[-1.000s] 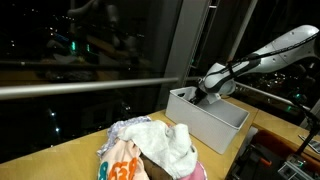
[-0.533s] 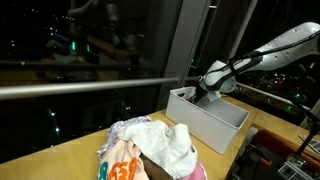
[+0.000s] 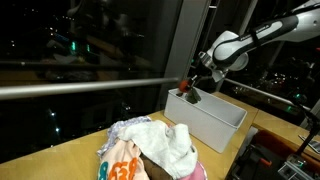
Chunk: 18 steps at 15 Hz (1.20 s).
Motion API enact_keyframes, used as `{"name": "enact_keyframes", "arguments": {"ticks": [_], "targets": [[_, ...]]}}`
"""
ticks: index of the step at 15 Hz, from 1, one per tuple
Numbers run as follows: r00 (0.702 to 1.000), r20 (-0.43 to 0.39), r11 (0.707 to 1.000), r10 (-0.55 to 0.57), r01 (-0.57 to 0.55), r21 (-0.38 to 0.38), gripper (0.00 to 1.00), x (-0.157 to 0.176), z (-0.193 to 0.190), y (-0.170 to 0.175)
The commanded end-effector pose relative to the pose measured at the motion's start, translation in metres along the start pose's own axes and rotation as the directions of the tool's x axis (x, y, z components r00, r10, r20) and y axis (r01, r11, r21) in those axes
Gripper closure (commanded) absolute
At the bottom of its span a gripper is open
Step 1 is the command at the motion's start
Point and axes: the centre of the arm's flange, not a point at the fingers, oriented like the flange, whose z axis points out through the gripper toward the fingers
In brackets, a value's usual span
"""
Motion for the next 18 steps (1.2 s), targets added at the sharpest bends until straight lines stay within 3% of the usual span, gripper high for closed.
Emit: {"name": "enact_keyframes", "arguments": {"ticks": [1,7,11,15,16,17,18], "targets": [[0.996,0.003,0.996,-0.089,0.089,0.009,0.98,-0.006,-0.079,-0.055],[0.985,-0.036,0.984,-0.17,0.171,0.038,0.98,-0.02,-0.165,-0.139],[0.98,-0.033,0.978,-0.196,0.198,0.068,0.98,-0.038,-0.167,-0.16],[0.983,-0.01,0.977,-0.182,0.182,0.113,0.98,-0.054,-0.145,-0.171],[0.984,-0.005,0.977,-0.177,0.177,0.12,0.65,-0.056,-0.141,-0.173],[0.985,-0.001,0.977,-0.17,0.169,0.127,0.64,-0.058,-0.138,-0.174],[0.986,0.004,0.978,-0.164,0.162,0.134,0.57,-0.06,-0.136,-0.174]]}}
